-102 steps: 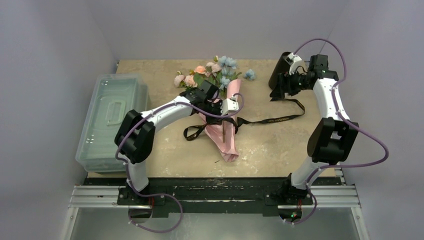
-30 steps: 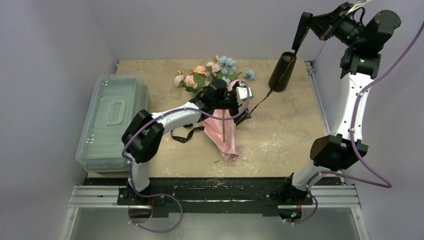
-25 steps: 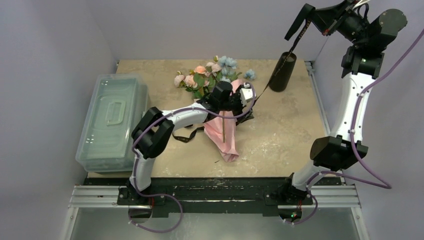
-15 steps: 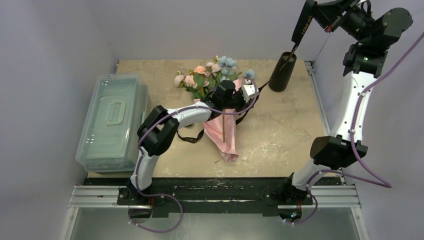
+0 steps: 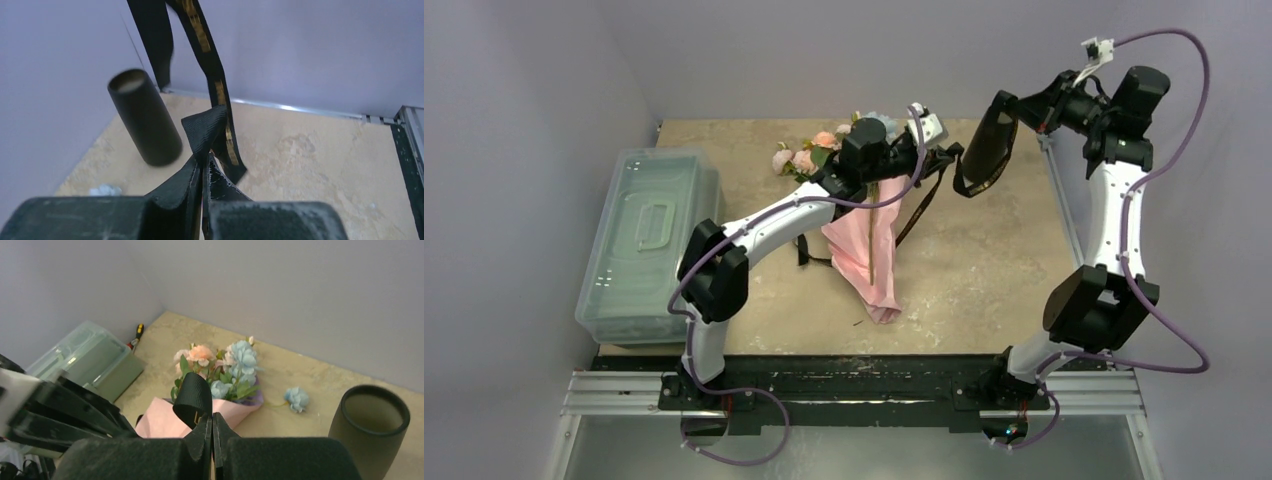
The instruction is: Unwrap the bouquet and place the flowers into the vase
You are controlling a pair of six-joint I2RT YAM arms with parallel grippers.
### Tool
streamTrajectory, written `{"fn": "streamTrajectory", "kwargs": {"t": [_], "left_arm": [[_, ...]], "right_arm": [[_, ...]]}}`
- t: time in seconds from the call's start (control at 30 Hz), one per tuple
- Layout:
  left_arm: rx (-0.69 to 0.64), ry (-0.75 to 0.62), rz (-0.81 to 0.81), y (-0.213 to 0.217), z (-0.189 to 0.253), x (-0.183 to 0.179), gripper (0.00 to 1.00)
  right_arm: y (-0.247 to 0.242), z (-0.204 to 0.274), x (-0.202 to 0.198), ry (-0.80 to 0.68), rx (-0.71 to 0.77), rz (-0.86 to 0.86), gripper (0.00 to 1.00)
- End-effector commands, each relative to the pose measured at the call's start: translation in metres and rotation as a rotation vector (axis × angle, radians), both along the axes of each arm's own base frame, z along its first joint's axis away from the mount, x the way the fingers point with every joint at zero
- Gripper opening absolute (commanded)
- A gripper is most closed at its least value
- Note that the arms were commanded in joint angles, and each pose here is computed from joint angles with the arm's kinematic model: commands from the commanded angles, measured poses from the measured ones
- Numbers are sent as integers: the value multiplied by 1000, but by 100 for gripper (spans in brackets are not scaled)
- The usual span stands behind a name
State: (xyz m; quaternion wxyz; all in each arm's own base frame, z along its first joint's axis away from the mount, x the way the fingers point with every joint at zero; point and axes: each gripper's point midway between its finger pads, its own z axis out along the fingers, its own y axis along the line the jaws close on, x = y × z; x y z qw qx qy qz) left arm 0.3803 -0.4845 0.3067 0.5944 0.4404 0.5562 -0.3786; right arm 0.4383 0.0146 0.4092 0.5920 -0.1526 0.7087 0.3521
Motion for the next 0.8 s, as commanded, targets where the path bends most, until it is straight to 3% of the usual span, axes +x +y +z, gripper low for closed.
{"fn": "streamTrajectory", "kwargs": {"t": [0.0, 0.13, 0.27, 0.43, 0.53, 0.77], "left_arm": [[-150, -116, -26, 3, 93, -11, 0], [-202, -157, -22, 5, 126, -9, 0], [-248, -188, -13, 8, 153, -7, 0], [-314, -201, 2, 15, 185, -3, 0], [-357, -207, -11, 18, 206, -6, 0], [-433, -200, -43, 21, 236, -16, 0]], "right_arm": [[15, -24, -27, -5, -113, 54, 0], [32, -57, -46, 30, -162, 129, 23], [46, -80, -61, 56, -193, 184, 60], [55, -96, -79, 49, -250, 246, 92], [64, -92, -85, -1, -259, 272, 98], [115, -82, -86, -104, -231, 342, 98]]}}
